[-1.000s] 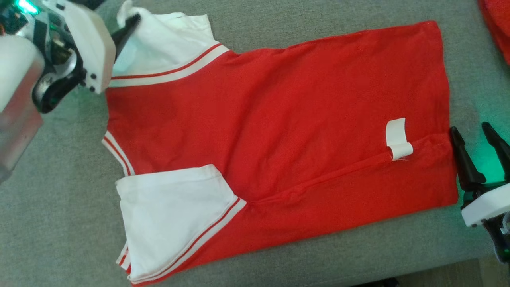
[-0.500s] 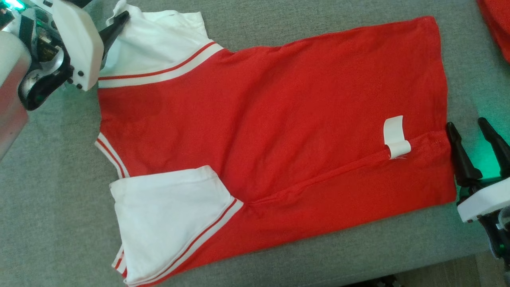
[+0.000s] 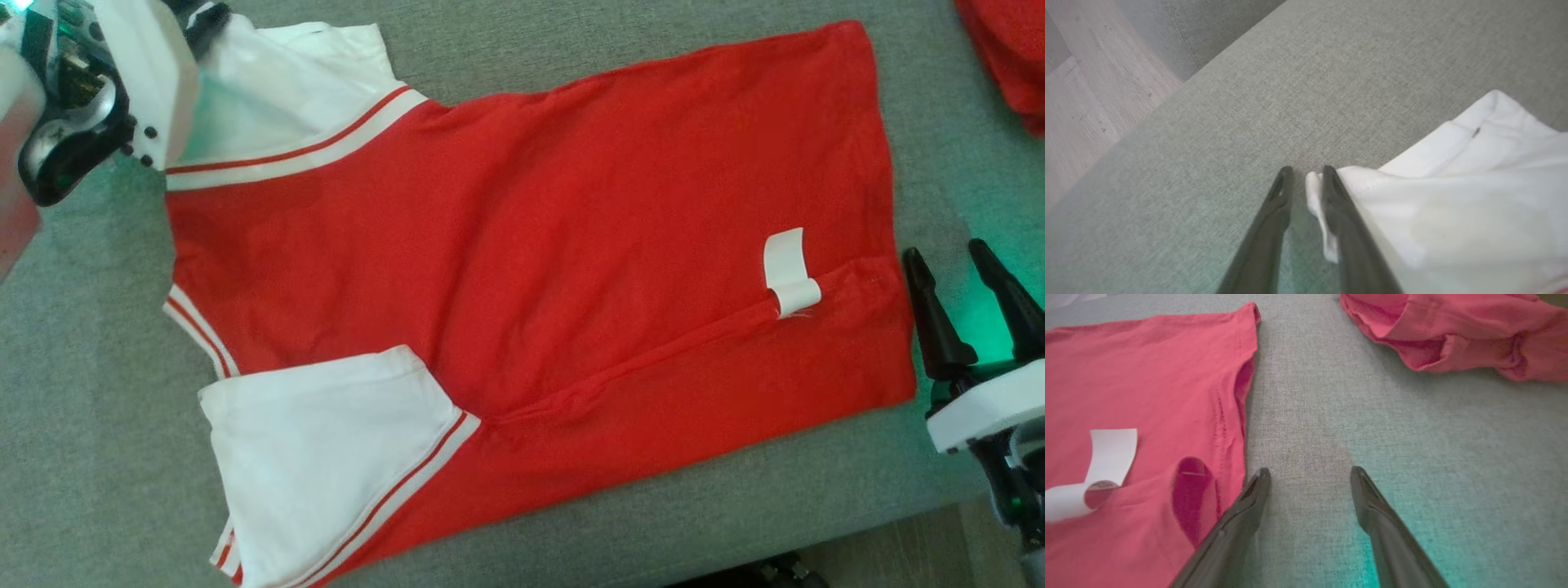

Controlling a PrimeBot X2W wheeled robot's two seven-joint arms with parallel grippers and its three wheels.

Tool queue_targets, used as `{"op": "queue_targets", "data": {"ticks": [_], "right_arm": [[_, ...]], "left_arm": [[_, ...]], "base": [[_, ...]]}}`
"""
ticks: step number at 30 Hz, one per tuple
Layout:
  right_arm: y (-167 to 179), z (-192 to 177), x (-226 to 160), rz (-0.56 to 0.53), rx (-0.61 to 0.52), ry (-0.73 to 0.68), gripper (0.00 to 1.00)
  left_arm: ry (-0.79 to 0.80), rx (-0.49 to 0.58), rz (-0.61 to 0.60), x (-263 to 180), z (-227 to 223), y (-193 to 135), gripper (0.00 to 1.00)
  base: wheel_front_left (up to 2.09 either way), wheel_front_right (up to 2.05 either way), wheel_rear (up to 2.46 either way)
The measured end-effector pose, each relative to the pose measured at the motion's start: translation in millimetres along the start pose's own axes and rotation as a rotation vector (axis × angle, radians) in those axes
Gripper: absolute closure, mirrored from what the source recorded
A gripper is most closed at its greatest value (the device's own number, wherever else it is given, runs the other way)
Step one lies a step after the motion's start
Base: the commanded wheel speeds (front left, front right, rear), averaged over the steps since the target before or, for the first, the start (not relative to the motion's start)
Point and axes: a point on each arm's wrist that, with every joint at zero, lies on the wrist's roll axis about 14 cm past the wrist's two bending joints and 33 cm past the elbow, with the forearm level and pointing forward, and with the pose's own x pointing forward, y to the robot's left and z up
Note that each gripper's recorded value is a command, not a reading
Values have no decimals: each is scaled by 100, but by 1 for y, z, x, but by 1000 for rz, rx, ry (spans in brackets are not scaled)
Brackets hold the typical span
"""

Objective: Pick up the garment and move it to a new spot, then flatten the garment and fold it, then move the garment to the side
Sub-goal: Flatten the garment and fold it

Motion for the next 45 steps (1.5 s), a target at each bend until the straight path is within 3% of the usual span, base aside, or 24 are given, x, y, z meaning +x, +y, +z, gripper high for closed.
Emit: {"op": "queue_targets", "data": {"ticks": [1, 8, 17, 23, 33, 34, 36, 38, 39, 45], "right_arm": [[0, 0, 0, -2, 6, -1, 0], [3, 10, 1, 8, 9, -42, 0], [31, 85, 36, 126, -65, -164, 0], [50, 91, 59, 189, -118, -73, 0], [49, 92, 101, 189, -224, 117, 0], [49, 89, 103, 192, -222, 133, 11], [47, 83, 106, 185, -216, 159, 47], [47, 84, 108, 185, -218, 161, 76], [47, 85, 109, 185, -217, 157, 100], [44, 98, 111, 185, -228, 95, 100]], "left_arm": [[10, -4, -8, 0, 0, -2, 100], [12, 0, -18, -8, 2, -4, 100], [-245, 47, 20, -34, 49, 1, 100], [-328, 71, 38, -46, 66, 3, 100], [-320, 74, 46, -46, 54, 6, 100], [-321, 72, 47, -46, 53, 7, 100], [-319, 70, 50, -47, 50, 8, 100], [-320, 69, 51, -47, 49, 8, 100], [-323, 65, 49, -48, 49, 8, 100], [-362, 73, 53, -50, 53, 9, 100]], "base": [[0, 0, 0], [0, 0, 0], [0, 0, 0], [0, 0, 0], [0, 0, 0], [0, 0, 0], [0, 0, 0], [0, 0, 0], [0, 0, 0], [0, 0, 0]]}}
